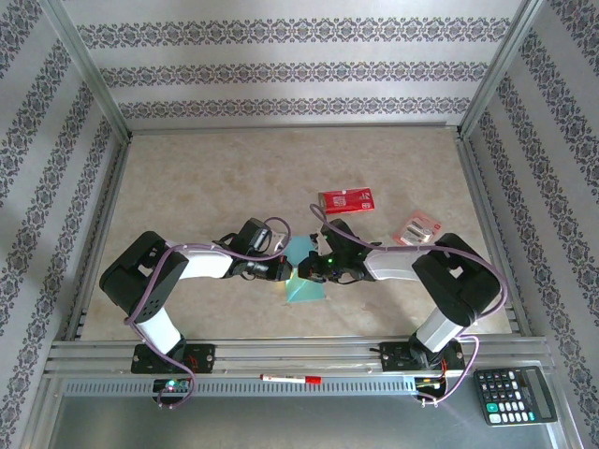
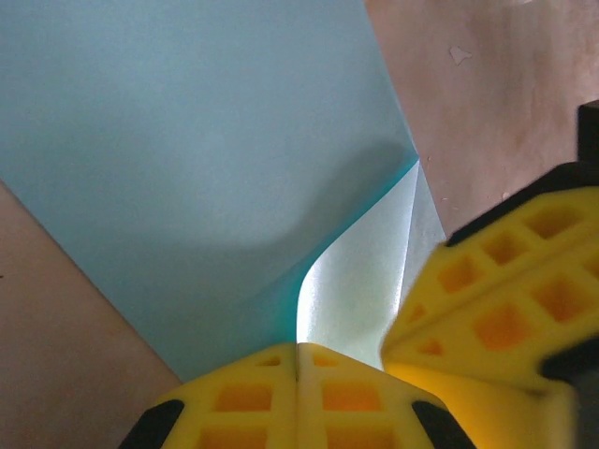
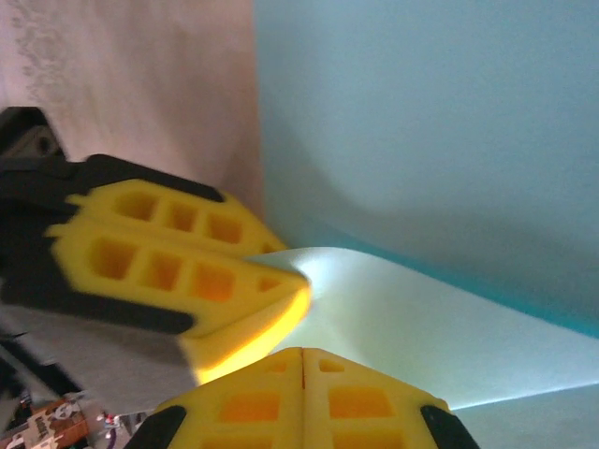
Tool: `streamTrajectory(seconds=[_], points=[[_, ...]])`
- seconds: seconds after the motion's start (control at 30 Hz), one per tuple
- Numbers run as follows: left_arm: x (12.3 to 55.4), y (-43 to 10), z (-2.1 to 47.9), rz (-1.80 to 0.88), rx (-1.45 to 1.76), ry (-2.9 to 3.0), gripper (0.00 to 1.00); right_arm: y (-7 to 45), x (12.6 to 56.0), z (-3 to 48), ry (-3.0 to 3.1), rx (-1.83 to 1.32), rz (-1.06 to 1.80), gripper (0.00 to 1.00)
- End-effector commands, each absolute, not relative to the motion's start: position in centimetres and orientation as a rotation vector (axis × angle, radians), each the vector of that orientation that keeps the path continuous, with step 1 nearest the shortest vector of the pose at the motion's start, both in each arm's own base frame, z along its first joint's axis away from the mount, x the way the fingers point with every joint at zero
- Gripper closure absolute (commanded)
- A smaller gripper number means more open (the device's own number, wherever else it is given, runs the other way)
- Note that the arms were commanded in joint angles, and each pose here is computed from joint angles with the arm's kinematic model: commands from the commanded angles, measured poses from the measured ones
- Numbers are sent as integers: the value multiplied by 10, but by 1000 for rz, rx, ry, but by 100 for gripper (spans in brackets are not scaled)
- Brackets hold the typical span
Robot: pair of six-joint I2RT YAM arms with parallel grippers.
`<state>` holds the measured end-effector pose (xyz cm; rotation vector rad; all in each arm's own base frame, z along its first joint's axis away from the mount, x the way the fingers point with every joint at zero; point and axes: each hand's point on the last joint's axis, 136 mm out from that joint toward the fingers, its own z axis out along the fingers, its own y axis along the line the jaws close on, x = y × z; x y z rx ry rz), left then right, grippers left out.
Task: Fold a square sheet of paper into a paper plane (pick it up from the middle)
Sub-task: Fold the triangle a second time at the center of the table.
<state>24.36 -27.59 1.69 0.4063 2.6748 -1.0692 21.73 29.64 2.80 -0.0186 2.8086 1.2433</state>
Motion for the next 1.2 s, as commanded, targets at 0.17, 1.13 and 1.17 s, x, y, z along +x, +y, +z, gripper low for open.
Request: streamTrajectory(seconds=[0.17,1.13,1.17], points=[[228,-249,-23,-913,342,2845,100,269,226,3,2854,94,1151,96],[226,-248,-25,-903,350,2854,100,302,212,28,2822,13,1258,96],[227,-248,-24,-904,350,2852,100,304,210,28,2823,9,1265,96]])
